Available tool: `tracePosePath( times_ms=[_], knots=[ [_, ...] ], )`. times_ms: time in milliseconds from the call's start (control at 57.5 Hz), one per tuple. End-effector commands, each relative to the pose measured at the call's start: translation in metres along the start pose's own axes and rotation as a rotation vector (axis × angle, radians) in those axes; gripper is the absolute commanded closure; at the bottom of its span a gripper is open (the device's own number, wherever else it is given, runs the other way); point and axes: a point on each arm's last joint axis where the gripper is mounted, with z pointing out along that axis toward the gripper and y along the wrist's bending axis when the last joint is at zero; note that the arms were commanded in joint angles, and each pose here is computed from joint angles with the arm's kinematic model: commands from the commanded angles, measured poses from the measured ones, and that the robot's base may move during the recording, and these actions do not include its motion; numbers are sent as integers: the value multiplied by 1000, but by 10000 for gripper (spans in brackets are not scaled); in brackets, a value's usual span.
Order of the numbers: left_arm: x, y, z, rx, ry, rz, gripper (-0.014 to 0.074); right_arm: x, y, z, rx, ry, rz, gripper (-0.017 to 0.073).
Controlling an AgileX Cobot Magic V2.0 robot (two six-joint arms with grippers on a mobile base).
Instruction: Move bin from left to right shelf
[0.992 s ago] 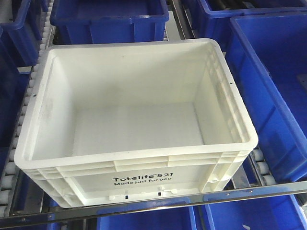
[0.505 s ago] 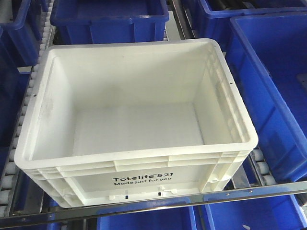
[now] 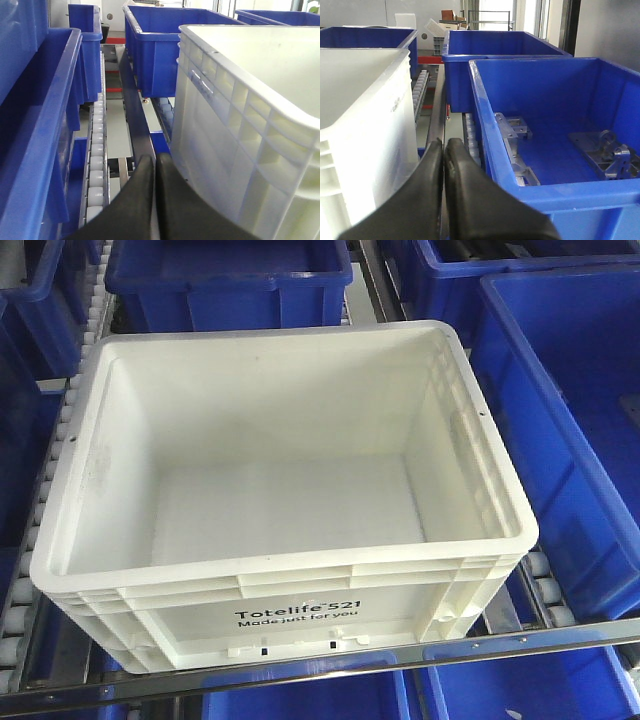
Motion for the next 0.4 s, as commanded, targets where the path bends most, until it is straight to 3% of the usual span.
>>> tracePosePath(
  times_ms=[0, 383],
  knots=[
    [-2, 0, 0, 4, -77, -10, 600, -1, 0, -1, 4, -61, -2, 567],
    [-2, 0, 0, 4, -77, -10, 600, -1, 0, -1, 4, -61, -2, 567]
  ],
)
